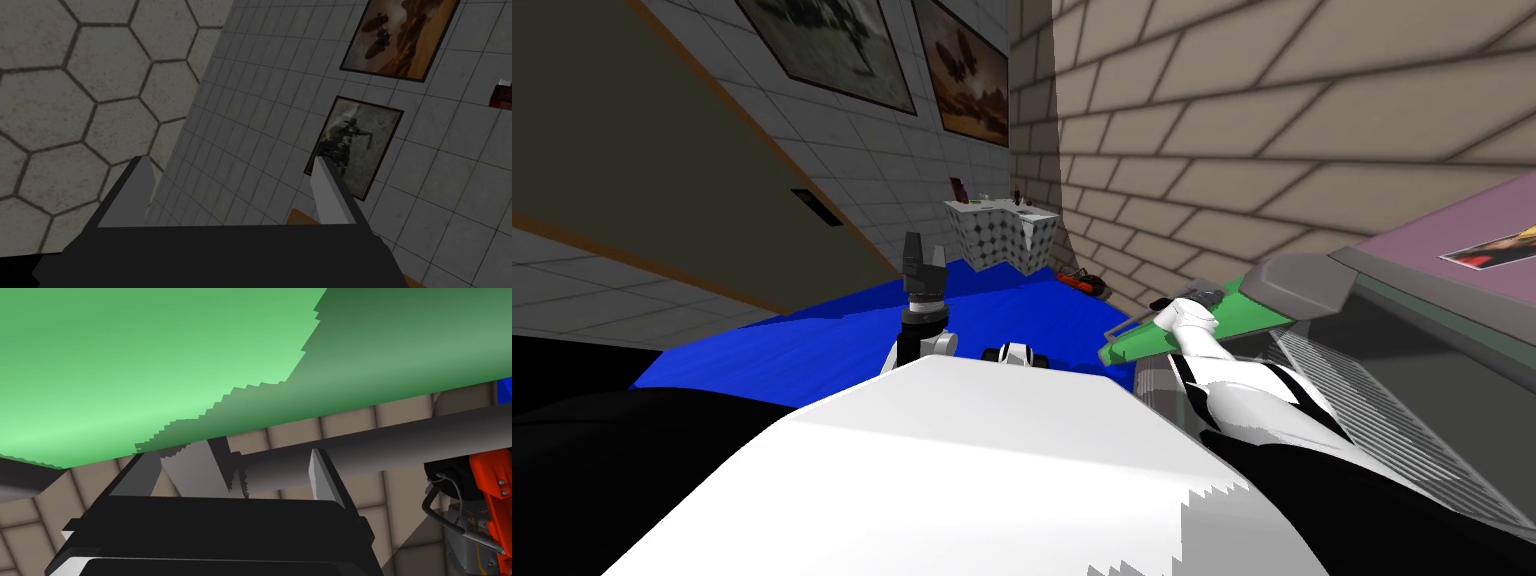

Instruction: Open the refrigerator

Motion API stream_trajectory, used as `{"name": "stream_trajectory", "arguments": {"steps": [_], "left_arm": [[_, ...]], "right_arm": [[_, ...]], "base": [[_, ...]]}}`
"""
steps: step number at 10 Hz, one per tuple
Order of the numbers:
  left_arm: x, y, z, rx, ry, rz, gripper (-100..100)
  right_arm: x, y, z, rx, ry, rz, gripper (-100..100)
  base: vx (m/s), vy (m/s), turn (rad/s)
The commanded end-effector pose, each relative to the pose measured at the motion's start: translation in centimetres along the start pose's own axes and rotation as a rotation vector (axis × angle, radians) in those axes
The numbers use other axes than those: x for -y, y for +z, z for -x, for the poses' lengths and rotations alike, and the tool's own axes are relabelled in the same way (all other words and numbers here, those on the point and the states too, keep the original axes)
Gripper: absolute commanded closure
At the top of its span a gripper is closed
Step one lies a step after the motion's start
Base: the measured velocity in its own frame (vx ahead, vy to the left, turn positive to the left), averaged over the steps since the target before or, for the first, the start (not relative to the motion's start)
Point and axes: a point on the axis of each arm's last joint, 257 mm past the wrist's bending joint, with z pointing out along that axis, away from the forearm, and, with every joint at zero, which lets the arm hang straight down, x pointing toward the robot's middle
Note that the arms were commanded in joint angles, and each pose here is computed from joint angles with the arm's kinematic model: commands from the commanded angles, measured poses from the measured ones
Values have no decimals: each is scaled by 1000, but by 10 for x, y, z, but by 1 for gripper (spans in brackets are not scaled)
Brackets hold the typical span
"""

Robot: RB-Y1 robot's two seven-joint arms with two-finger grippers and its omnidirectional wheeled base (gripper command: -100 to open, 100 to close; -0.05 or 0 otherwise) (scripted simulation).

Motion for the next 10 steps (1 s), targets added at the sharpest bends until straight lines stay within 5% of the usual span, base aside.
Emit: {"name": "stream_trajectory", "arguments": {"steps": [1, 10], "left_arm": [[0, 0, 0, 0, 0, 0, 0], [0, 0, 0, 0, 0, 0, 0]], "right_arm": [[-7, -6, 5, 8, 21, -10, -100], [-52, -51, 46, 91, 144, -38, -100]], "base": [[15, -40, 11], [16, -71, -11]]}}
